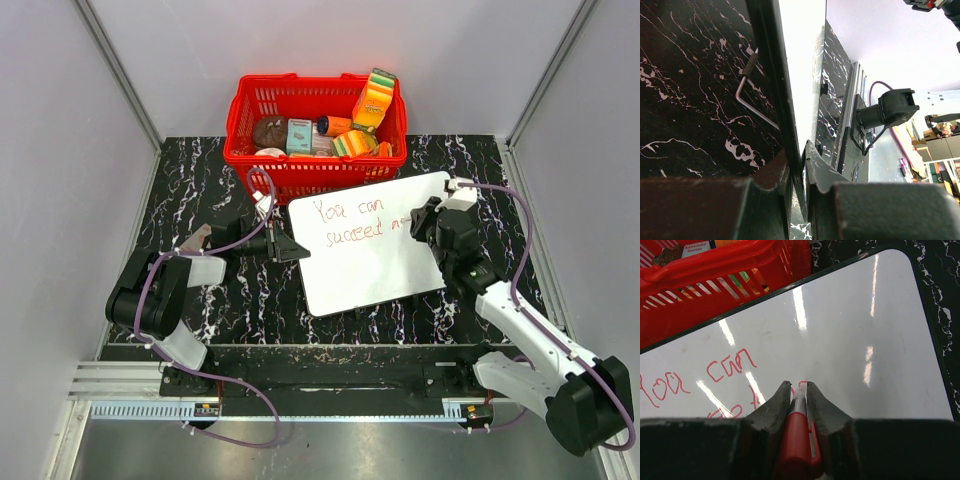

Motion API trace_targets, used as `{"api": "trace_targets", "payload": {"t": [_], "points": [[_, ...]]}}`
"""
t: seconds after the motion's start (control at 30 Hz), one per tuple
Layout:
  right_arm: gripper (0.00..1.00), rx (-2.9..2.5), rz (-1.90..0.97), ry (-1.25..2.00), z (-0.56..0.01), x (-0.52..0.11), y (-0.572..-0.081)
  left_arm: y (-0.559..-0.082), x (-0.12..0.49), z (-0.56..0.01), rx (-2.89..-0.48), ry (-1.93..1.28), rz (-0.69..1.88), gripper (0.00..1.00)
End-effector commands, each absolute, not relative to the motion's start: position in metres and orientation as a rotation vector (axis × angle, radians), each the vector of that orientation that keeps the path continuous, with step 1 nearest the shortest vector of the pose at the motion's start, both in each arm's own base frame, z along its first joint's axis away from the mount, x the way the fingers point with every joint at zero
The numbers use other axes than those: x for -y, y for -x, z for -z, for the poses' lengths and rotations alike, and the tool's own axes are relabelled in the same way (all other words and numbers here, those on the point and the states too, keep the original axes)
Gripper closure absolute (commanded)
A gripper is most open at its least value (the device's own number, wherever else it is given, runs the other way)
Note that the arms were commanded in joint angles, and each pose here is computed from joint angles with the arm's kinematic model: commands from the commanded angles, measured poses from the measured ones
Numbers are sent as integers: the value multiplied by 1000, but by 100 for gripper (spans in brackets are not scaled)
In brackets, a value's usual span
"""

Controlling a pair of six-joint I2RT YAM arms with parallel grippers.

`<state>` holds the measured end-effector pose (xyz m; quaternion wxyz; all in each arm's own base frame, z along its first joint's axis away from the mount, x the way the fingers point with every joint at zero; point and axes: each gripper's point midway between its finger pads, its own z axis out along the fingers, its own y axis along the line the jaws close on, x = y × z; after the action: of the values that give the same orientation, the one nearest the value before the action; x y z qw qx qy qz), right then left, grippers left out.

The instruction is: Write a sentence on the whiteboard

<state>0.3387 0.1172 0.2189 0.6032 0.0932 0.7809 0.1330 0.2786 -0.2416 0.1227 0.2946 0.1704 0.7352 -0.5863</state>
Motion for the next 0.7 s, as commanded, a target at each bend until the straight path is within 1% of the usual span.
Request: {"api": "trace_targets", "payload": {"t": [0.0, 0.3, 0.47, 0.67], "points": [[100, -1799, -331, -227, -219, -115, -333, -284, 247, -128, -1860, -570, 1496, 100], [100, -1816, -288, -260, -208, -106, -329, -284, 246, -128, -1861, -569, 1494, 100], [100, -1774, -248, -313, -217, -94, -330, -284, 246, -128, -1859, -569, 1493, 100], [100, -1742, -249, -322, -229, -95, -337, -284, 247, -128, -1860, -568, 1495, 100]]}}
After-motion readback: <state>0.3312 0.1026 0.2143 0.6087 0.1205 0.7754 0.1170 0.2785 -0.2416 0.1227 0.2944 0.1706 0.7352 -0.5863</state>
